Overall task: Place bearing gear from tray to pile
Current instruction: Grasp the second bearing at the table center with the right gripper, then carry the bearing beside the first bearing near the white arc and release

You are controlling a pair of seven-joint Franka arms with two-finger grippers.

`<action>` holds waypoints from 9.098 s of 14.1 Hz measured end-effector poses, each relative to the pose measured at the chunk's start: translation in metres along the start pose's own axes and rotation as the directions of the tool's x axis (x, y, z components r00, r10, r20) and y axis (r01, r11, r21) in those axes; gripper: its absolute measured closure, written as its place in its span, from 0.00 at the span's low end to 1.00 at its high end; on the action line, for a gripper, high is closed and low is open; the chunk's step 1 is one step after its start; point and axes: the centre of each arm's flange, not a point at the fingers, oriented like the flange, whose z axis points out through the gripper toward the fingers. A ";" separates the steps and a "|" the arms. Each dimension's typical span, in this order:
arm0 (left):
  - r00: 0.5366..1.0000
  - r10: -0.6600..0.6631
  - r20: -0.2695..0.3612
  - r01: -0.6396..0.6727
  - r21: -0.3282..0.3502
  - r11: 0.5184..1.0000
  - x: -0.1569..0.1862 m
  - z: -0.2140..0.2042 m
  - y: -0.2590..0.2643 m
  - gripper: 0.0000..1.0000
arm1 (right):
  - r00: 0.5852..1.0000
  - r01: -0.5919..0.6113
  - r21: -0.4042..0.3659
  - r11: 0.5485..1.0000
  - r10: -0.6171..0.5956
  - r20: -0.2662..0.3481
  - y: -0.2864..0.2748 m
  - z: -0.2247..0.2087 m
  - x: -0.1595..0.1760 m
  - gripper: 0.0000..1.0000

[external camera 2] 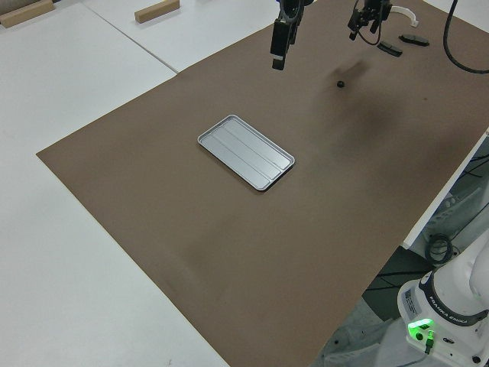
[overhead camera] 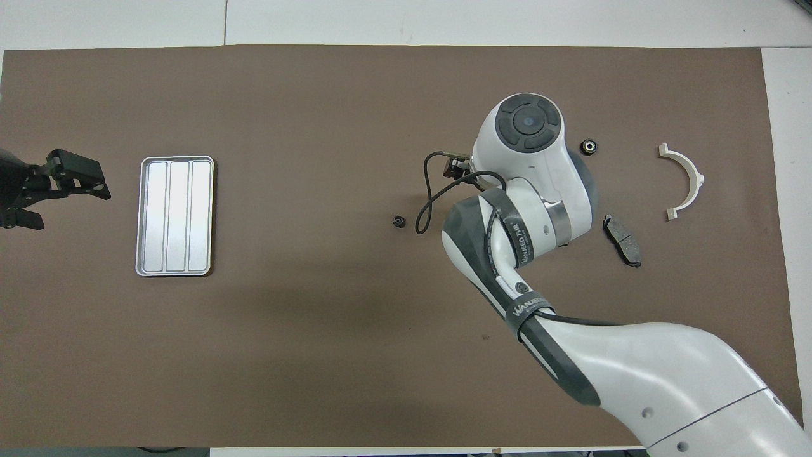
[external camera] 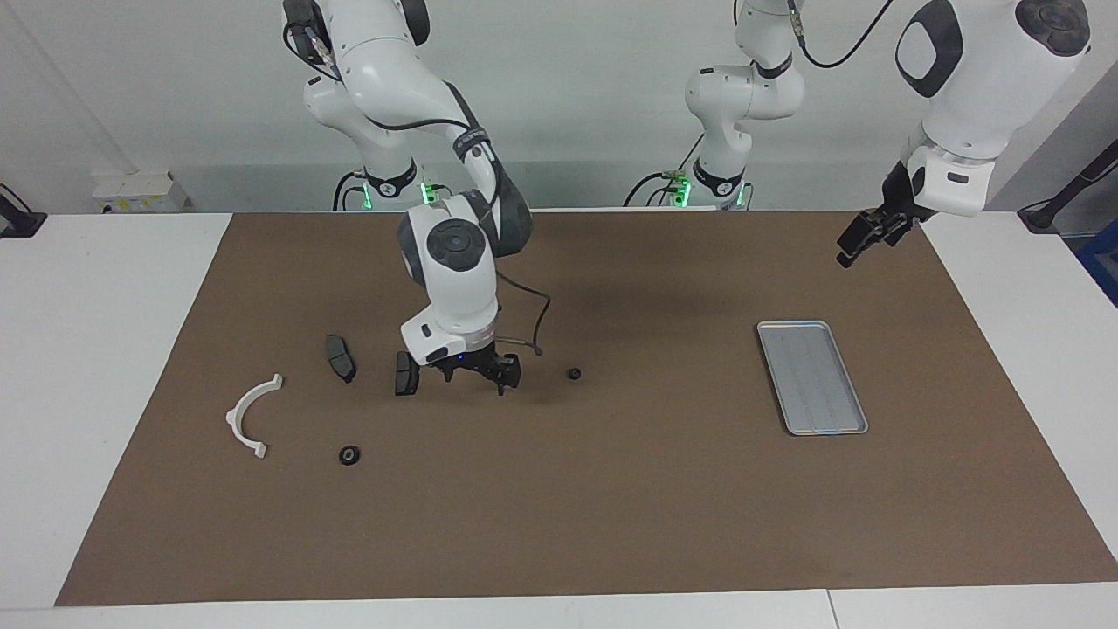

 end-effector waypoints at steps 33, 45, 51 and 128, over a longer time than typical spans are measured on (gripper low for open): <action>0.996 0.084 -0.002 -0.084 0.001 0.996 -0.008 -0.004 -0.002 0.00 | 0.985 -0.172 0.026 0.985 0.172 0.006 -0.107 0.069 -0.093 0.20; 0.996 0.084 -0.002 -0.084 0.001 0.996 -0.008 -0.004 -0.002 0.00 | 0.984 -0.178 0.040 0.983 0.178 0.008 -0.112 0.063 -0.099 0.50; 0.996 0.084 -0.002 -0.084 0.001 0.996 -0.008 -0.004 -0.002 0.00 | 0.984 -0.181 0.051 0.982 0.181 0.003 -0.112 0.063 -0.097 0.51; 0.996 0.084 -0.002 -0.084 0.001 0.996 -0.008 -0.004 -0.002 0.00 | 0.905 0.420 -0.004 0.907 -0.419 0.070 0.241 -0.208 0.087 0.00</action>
